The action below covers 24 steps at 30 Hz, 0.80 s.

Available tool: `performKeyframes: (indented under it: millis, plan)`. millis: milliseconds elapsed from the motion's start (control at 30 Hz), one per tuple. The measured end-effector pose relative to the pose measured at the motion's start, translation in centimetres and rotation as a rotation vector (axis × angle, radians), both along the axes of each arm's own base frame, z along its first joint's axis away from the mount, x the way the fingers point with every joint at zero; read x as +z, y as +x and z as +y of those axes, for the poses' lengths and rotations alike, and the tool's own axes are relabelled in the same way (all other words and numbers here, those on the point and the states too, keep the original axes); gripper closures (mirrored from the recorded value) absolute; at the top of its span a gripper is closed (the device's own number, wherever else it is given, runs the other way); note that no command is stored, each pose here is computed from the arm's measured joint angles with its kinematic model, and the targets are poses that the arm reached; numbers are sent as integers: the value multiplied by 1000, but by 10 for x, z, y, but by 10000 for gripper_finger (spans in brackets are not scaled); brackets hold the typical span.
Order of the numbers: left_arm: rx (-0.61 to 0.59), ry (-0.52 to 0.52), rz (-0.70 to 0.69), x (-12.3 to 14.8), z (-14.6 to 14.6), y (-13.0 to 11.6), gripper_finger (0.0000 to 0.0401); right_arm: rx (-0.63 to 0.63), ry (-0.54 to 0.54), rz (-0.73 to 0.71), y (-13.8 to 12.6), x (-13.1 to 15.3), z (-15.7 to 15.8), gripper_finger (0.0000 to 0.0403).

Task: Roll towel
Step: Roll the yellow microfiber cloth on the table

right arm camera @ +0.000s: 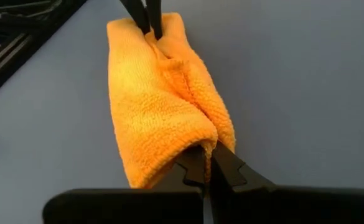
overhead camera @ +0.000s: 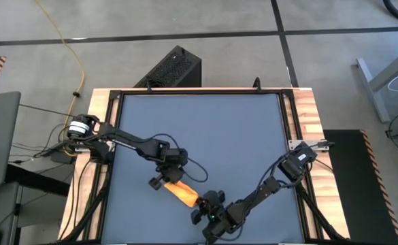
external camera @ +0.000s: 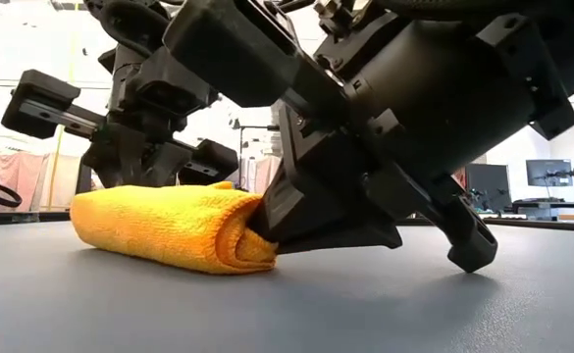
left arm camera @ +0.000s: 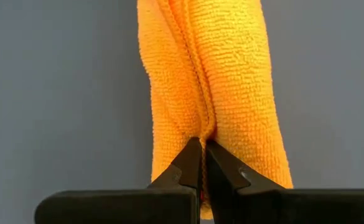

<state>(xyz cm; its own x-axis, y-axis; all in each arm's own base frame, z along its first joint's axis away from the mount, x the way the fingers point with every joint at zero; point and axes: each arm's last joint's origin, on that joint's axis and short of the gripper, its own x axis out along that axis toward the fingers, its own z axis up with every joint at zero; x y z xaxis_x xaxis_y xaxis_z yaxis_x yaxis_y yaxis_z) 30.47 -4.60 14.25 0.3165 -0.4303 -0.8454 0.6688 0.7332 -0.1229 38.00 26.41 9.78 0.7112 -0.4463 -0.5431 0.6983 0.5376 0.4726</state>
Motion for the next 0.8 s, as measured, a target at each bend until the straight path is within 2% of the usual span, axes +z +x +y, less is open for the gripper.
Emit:
performKeyframes:
  millis: [133,233,433,567,633,733,800]
  plan:
    - [36,10,-15,1,0,2,399,-4,30,12,4,0,-5,383]
    - [55,73,-44,6,1,5,386,-14,56,13,6,0,-8,383]
    - [119,165,-147,35,6,4,342,-35,91,11,6,0,-8,383]
    - [129,129,-187,56,6,-5,327,-63,126,8,5,-1,-10,383]
    - [118,73,-182,63,4,-9,327,-88,150,10,5,-2,-12,383]
    - [58,-34,-184,58,-9,-19,332,-113,172,15,4,-4,-13,383]
    - [14,-56,-225,46,-21,-25,336,-134,186,9,3,-4,-14,383]
